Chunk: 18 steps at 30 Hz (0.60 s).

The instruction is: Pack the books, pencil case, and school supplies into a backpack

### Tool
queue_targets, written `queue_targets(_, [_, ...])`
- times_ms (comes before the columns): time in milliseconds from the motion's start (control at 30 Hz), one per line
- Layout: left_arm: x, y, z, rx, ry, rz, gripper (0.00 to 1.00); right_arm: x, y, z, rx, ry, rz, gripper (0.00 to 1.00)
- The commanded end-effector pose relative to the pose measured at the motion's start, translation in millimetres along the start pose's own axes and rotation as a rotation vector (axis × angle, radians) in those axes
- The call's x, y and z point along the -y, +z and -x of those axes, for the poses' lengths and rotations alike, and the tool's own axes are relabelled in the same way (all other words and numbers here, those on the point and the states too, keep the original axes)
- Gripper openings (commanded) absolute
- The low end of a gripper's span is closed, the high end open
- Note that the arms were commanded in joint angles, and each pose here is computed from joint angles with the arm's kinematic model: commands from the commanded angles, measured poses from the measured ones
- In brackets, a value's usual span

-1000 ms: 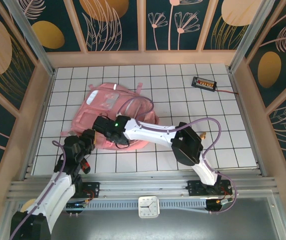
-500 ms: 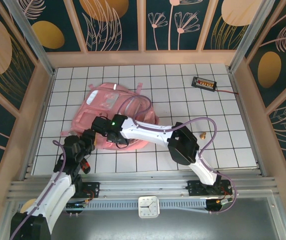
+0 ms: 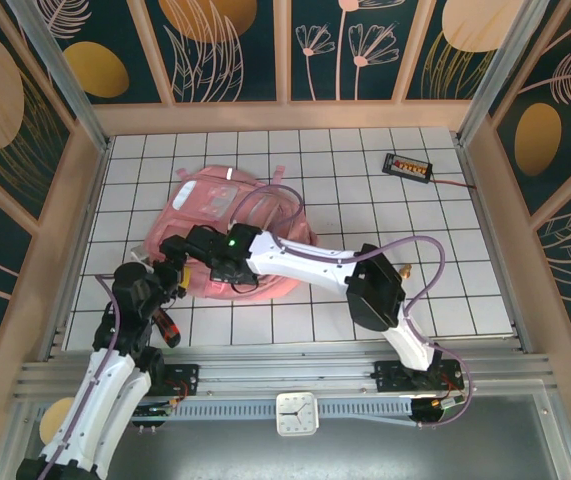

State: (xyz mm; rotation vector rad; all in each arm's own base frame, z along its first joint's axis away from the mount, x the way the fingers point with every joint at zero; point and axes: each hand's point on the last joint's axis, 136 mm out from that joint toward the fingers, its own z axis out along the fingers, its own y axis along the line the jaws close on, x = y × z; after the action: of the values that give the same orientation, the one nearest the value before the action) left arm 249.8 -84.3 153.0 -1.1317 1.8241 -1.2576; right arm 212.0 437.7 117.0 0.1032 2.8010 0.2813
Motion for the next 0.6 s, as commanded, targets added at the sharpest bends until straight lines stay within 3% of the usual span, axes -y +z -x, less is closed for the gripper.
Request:
queue_targets(0, [-15.8, 2.9, -13.1, -0.069, -0.107, 0.020, 0.99, -14.4, -33.8, 17.4, 0.032, -0.005, 0.099, 0.00])
queue_targets(233, [-12.4, 12.0, -18.3, -0.114, -0.109, -0.001, 0.97, -27.1, -42.9, 26.8, 0.018, -0.029, 0.126, 0.00])
queue_targets(367, [-14.1, 15.8, -18.2, -0.116, -0.132, -0.023, 0.84, -35.0, -53.9, 36.3, 0.028, -0.034, 0.141, 0.00])
queue_targets(433, [-15.9, 17.8, -18.6, -0.121, -0.142, -0.028, 0.72, -37.1, -56.9, 37.5, 0.027, -0.037, 0.147, 0.00])
queue_targets(567, [-13.4, 21.3, -18.8, -0.128, -0.132, -0.028, 0.66, -39.0, -57.8, 34.4, 0.013, -0.036, 0.155, 0.00])
